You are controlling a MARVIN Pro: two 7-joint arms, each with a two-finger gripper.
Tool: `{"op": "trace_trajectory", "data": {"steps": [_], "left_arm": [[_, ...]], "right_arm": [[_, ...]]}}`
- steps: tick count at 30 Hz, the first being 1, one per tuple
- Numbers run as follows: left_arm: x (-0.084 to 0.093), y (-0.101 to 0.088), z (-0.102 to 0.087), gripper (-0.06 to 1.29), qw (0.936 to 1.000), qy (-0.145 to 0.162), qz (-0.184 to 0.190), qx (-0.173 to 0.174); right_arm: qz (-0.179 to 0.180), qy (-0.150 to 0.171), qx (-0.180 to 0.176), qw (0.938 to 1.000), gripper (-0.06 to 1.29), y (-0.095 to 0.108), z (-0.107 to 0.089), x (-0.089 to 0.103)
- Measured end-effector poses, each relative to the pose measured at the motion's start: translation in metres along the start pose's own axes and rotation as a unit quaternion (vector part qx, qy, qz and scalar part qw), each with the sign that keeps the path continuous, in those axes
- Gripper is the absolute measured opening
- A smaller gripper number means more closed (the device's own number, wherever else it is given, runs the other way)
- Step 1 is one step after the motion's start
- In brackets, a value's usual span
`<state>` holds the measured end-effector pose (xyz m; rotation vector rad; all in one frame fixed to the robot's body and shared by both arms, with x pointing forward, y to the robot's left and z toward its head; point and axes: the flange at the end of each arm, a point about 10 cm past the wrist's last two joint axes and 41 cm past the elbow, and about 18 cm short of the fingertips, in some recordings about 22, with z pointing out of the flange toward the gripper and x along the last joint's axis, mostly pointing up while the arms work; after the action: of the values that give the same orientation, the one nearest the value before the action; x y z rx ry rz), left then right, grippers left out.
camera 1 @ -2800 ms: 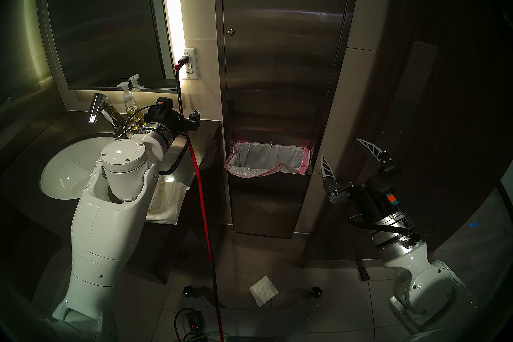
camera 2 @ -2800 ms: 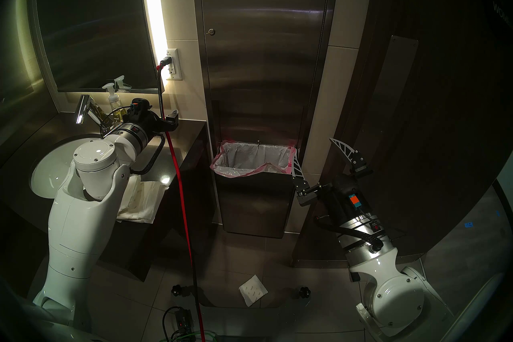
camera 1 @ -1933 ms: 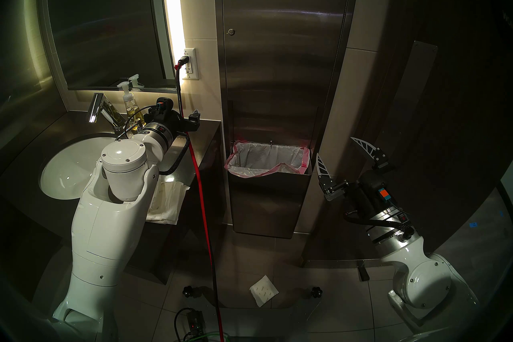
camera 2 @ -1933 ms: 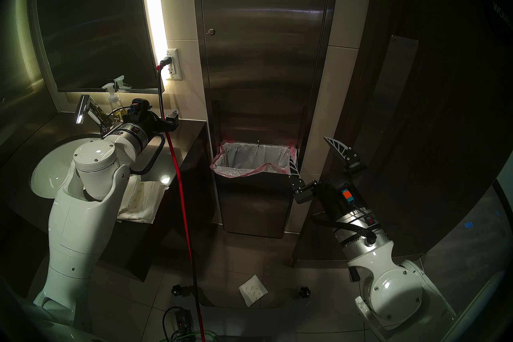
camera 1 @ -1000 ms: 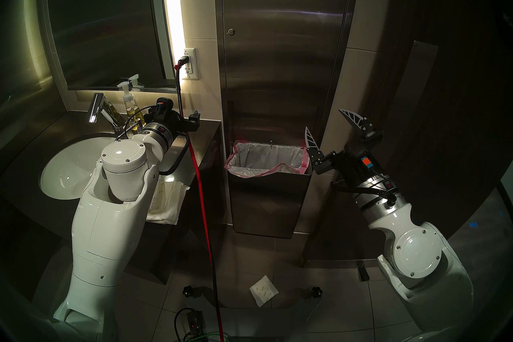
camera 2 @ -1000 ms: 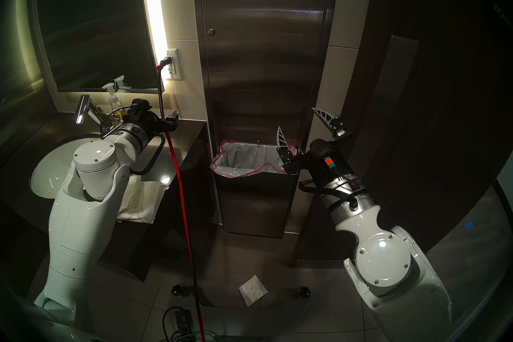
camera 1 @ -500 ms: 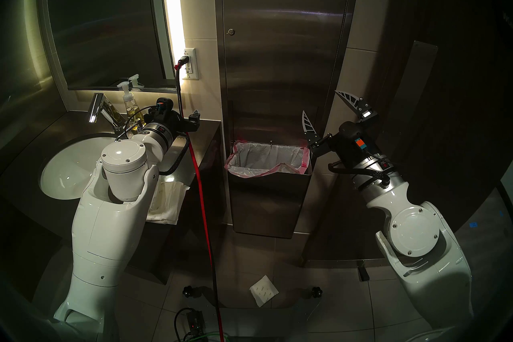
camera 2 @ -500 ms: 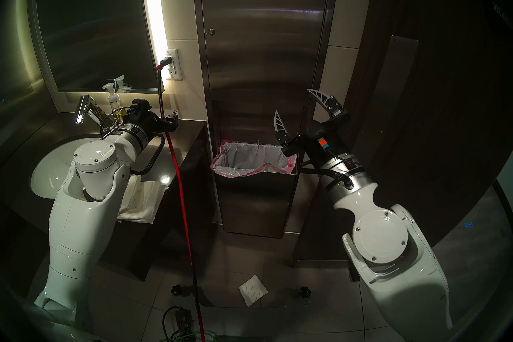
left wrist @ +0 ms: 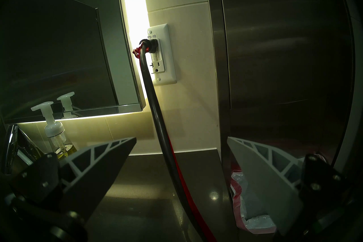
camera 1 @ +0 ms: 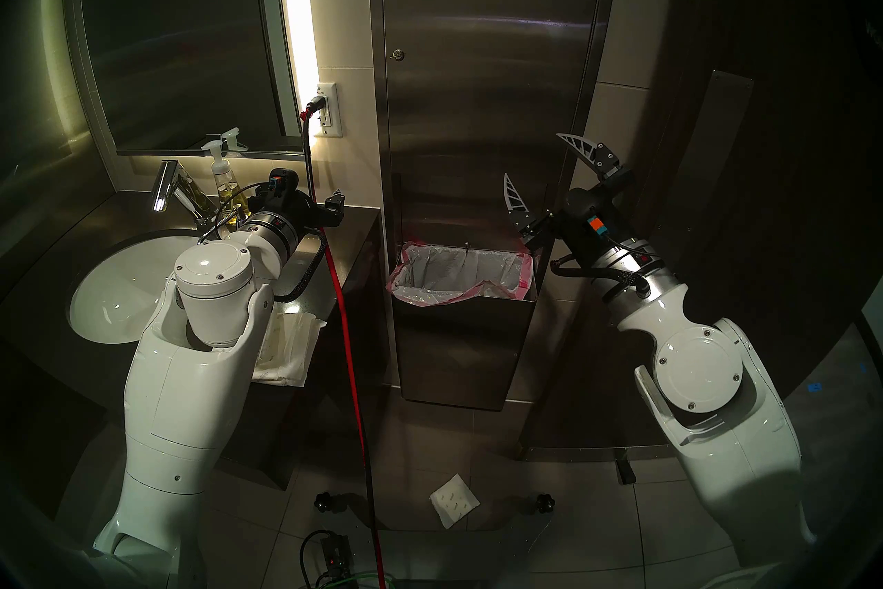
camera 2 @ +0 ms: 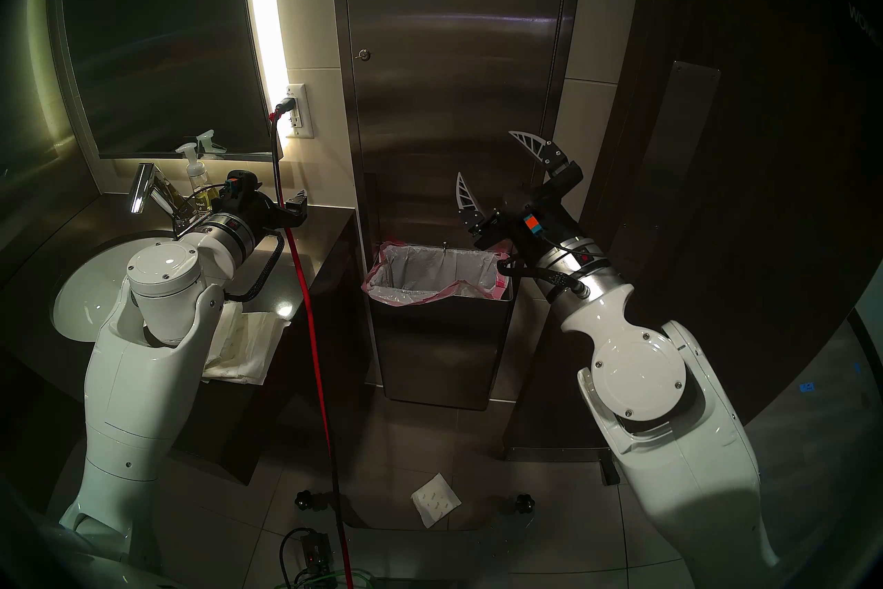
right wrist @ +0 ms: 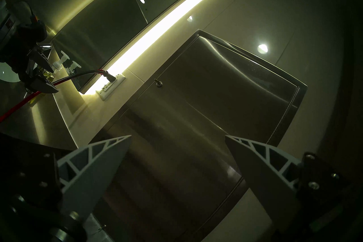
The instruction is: Twist key and open towel dispenser
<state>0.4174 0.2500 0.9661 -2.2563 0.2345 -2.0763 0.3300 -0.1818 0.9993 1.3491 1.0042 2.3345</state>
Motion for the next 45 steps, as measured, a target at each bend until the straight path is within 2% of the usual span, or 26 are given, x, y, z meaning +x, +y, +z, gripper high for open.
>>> {"op": "trace_trajectory", "data": {"steps": [8,27,41,45], "left_arm": [[0.0,0.0,0.0,1.26,1.0,0.0,0.0,0.0],[0.0,0.0,0.0,1.26,1.0,0.0,0.0,0.0],[0.0,0.0,0.0,1.26,1.0,0.0,0.0,0.0],[0.0,0.0,0.0,1.26,1.0,0.0,0.0,0.0]], "right_arm": [[-0.026,0.011,0.006,0.9996,1.24,0.004,0.017,-0.002],[-0.069,0.037,0.036,0.9963,1.24,-0.003,0.066,-0.001],[-0.1,0.048,0.061,0.992,1.24,-0.019,0.105,0.005],[-0.104,0.05,0.06,0.9915,1.24,-0.025,0.121,0.013]]}}
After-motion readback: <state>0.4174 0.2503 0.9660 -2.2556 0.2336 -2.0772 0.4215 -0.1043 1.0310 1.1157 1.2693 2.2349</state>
